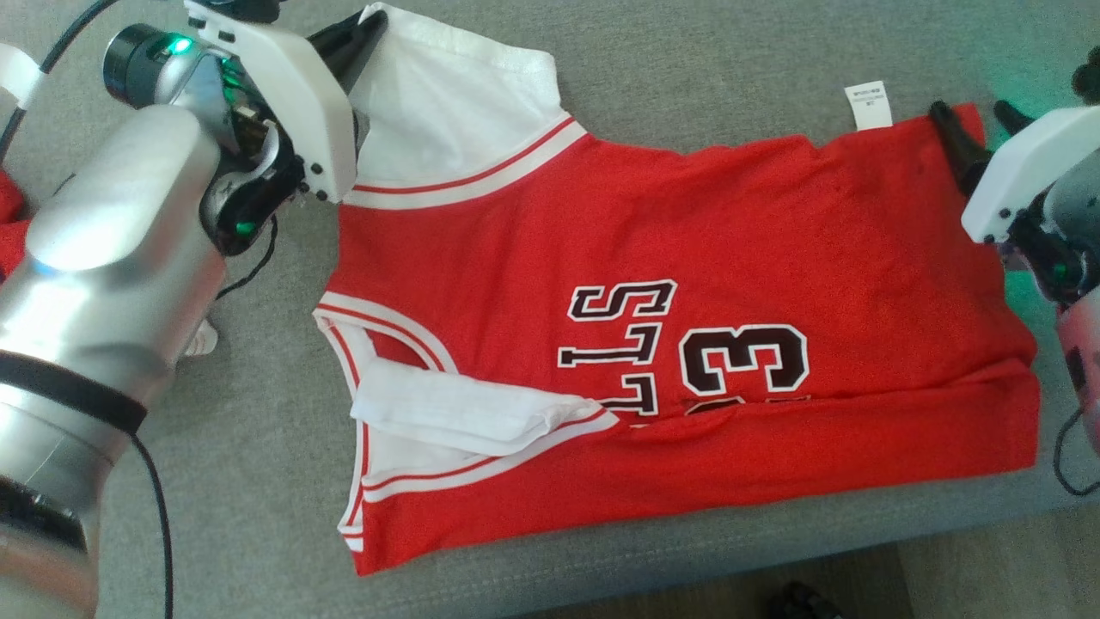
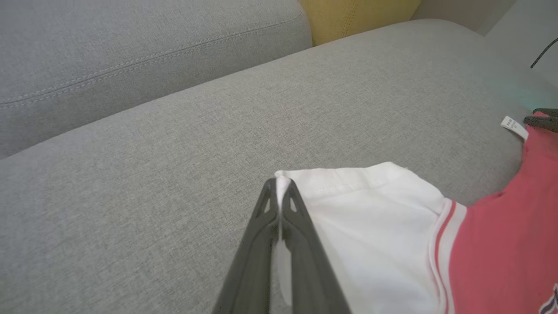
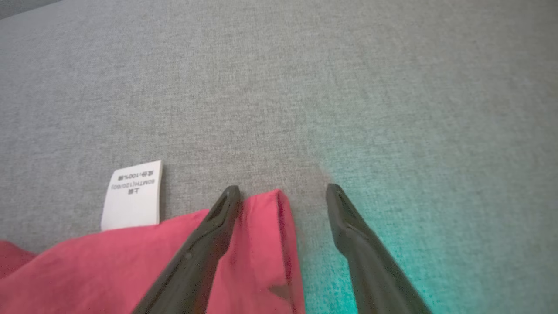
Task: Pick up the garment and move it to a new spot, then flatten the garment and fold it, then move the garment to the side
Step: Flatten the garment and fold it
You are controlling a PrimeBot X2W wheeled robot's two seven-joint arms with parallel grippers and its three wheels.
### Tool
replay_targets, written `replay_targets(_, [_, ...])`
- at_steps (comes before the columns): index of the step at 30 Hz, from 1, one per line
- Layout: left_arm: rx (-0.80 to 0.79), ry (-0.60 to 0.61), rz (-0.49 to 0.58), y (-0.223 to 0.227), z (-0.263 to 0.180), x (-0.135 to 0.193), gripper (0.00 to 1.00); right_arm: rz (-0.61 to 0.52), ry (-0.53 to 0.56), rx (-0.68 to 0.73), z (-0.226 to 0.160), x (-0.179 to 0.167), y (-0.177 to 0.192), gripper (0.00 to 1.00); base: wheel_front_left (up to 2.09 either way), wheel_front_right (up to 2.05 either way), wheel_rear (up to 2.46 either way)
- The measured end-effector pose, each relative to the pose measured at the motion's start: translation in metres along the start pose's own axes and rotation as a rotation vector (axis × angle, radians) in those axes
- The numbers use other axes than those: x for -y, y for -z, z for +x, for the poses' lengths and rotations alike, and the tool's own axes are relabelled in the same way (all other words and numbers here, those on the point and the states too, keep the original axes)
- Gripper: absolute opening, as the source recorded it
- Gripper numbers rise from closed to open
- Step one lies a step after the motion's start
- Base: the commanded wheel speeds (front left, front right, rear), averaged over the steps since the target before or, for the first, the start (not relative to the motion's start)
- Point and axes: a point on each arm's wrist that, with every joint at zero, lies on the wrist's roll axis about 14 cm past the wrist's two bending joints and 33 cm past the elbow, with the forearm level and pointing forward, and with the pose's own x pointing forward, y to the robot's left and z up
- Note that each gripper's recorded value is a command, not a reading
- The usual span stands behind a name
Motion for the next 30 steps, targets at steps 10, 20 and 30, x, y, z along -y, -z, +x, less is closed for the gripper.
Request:
replay_targets(10, [-0.007,-0.018,0.003,0.005,-0.002,-0.005,0.0,-0.007,-0.016,-0.009,0.006,-0.005,-0.001,0.0,0.0,0.0,0.0])
replay_targets(20, [0.085,-0.091,-0.003,-0.011,-0.004,-0.018,0.0,-0.021,0.03,0.151,0.002,0.012,-0.038,0.0,0.0,0.0,0.0])
replay_targets(30, [0.227,-0.173,-0.005,-0.041,-0.005,-0.037,0.0,-0.04,0.071,0.302,0.002,0.021,-0.075,0.0,0.0,0.0,0.0])
